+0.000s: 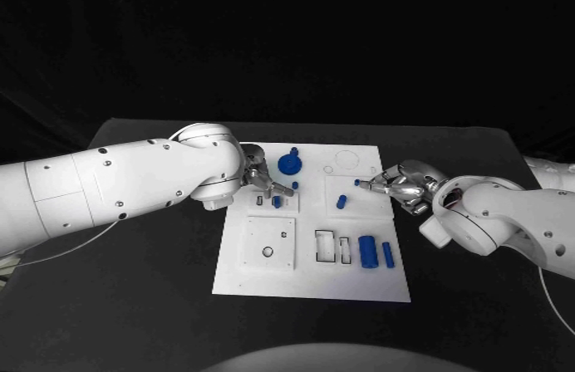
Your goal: Assemble the parts on the task board
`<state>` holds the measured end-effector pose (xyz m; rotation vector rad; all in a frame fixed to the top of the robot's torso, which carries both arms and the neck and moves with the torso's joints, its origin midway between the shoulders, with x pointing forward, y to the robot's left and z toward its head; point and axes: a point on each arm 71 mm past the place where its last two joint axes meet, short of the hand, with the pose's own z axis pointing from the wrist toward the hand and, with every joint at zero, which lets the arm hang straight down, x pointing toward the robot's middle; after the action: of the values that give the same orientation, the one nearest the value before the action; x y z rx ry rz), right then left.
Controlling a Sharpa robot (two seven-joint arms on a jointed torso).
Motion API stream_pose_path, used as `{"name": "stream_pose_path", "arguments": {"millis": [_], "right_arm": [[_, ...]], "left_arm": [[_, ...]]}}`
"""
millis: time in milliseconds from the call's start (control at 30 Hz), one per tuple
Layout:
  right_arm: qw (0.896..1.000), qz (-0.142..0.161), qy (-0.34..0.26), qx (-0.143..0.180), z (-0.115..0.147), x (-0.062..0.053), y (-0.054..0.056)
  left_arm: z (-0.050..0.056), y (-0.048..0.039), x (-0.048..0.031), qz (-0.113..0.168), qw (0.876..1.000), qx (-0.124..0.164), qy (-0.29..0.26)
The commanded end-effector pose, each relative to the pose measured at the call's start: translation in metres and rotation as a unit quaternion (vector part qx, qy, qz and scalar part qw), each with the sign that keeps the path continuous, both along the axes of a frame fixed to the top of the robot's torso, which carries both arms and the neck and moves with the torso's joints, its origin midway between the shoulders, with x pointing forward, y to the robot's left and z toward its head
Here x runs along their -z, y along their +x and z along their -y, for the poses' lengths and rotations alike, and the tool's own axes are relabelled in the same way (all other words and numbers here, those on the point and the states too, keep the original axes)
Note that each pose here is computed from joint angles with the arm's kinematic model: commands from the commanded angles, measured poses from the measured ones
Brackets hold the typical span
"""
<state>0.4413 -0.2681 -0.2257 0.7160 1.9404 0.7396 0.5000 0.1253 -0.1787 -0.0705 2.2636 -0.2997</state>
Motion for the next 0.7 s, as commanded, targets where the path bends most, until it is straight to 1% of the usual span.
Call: {"name": "stream_pose_path", "arguments": {"millis": [33,400,700], "right_arm": [[1.0,0.002,-0.002,-0.007,-0.0015,0.0001,-0.0006],[1.0,0.002,-0.002,-0.008,-0.0024,0.0002,-0.0004],[1.0,0.002,-0.002,-0.008,-0.0028,0.0001,-0.0002]], "left_arm": [[0.0014,-0.002,0.0024,-0.023,1.0,0.005,0.02],[0.0053,-0.0029,0.0069,-0.033,0.999,0.008,0.036],[0.0056,-0.0011,0.0083,-0.034,0.999,0.005,0.036]]}}
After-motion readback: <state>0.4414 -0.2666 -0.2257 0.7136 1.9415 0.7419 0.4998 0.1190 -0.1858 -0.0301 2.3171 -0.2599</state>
